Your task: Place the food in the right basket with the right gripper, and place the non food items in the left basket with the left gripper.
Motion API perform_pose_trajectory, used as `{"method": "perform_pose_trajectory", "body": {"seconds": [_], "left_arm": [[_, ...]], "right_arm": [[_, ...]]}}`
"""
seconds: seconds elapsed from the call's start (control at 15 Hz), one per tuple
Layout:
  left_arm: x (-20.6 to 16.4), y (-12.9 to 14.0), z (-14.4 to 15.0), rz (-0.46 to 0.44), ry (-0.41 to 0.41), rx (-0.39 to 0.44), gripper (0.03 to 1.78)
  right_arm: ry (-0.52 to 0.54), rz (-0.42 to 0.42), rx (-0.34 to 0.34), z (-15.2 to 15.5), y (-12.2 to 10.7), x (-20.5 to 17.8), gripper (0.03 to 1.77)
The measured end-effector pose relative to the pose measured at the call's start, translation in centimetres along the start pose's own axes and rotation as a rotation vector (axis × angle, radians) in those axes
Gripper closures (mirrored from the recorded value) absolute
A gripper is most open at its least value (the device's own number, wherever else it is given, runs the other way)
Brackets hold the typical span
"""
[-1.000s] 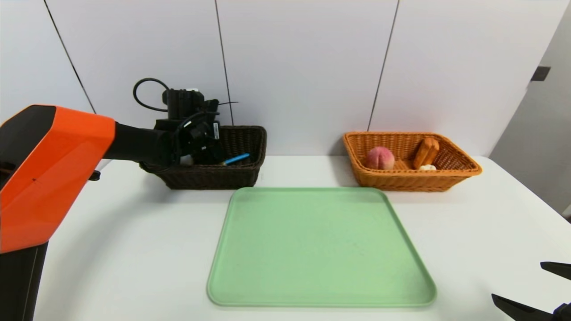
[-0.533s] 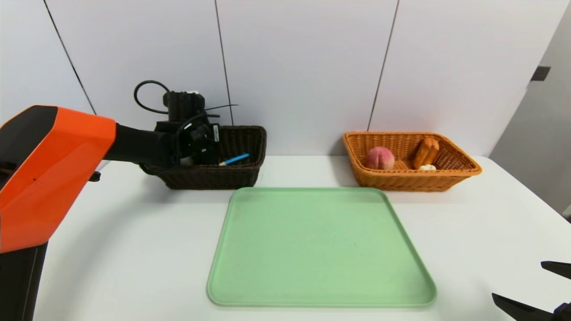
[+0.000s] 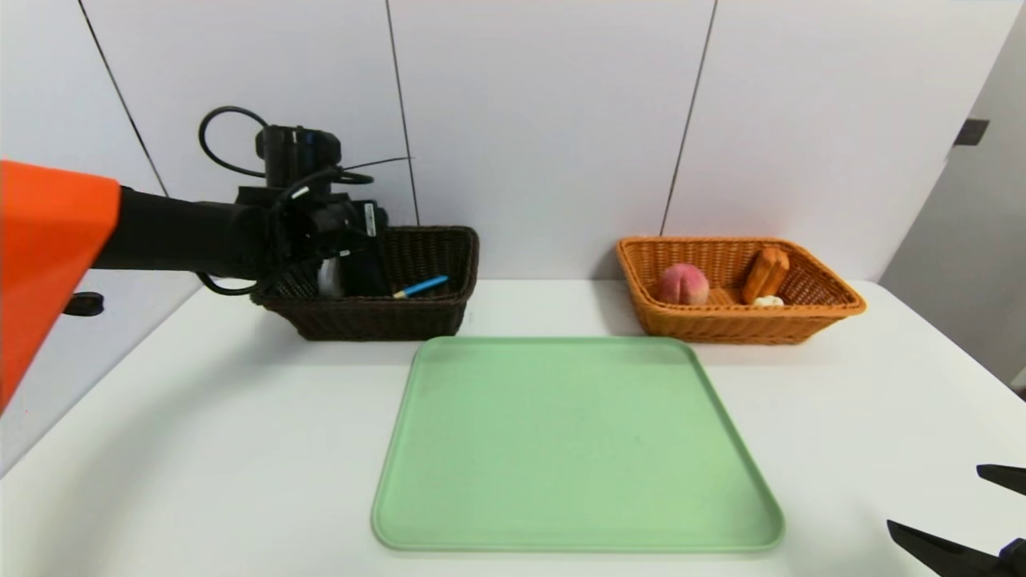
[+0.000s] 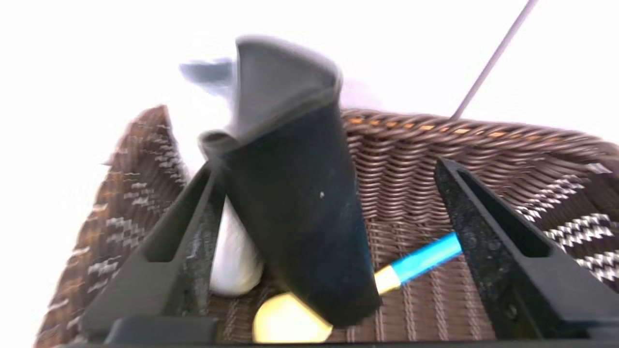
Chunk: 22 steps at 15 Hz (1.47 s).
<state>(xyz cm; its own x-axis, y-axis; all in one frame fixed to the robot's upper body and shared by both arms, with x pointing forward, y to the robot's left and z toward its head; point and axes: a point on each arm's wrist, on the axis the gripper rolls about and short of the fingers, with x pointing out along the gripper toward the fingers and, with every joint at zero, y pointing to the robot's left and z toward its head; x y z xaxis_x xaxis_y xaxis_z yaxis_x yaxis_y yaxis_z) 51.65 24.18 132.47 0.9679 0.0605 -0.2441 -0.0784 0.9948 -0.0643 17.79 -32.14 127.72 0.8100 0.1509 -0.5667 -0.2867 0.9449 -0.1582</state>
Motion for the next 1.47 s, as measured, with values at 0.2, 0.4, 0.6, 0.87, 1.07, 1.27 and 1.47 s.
{"method": "perform_pose_trajectory", "body": {"seconds": [0.2,0.4,0.6,0.87,1.07,1.27,1.47], "left_arm": [[-3.1,0.4,2.2,-0.011,-0.024,-0.007,0.24],[-7.3,1.3,3.7,-0.012,-0.029,-0.006,0.20],[-12.7,3.0,2.4,-0.002,0.016,0.007,0.17],[-19.6,6.0,-1.3,0.074,0.048,0.023,0.14],[-23.4,8.7,-3.1,0.159,0.001,0.060,0.14],[-26.0,10.7,-5.1,0.233,-0.025,0.078,0.13],[-28.5,12.2,-8.4,0.275,-0.041,0.098,0.12]], "right_arm": [[-0.012,-0.006,0.005,0.2,-0.1,-0.1,0.09],[-0.073,-0.036,0.019,1.4,-0.5,-0.6,0.09],[-0.124,-0.053,0.036,2.3,-0.9,-1.2,0.09],[-0.168,-0.094,0.085,1.9,-1.2,-2.3,0.09],[-0.205,-0.086,0.099,1.4,-1.1,-3.1,0.09],[-0.224,-0.095,0.102,0.6,-0.9,-3.6,0.09],[-0.231,-0.070,0.101,-0.7,-0.4,-3.8,0.09]]}}
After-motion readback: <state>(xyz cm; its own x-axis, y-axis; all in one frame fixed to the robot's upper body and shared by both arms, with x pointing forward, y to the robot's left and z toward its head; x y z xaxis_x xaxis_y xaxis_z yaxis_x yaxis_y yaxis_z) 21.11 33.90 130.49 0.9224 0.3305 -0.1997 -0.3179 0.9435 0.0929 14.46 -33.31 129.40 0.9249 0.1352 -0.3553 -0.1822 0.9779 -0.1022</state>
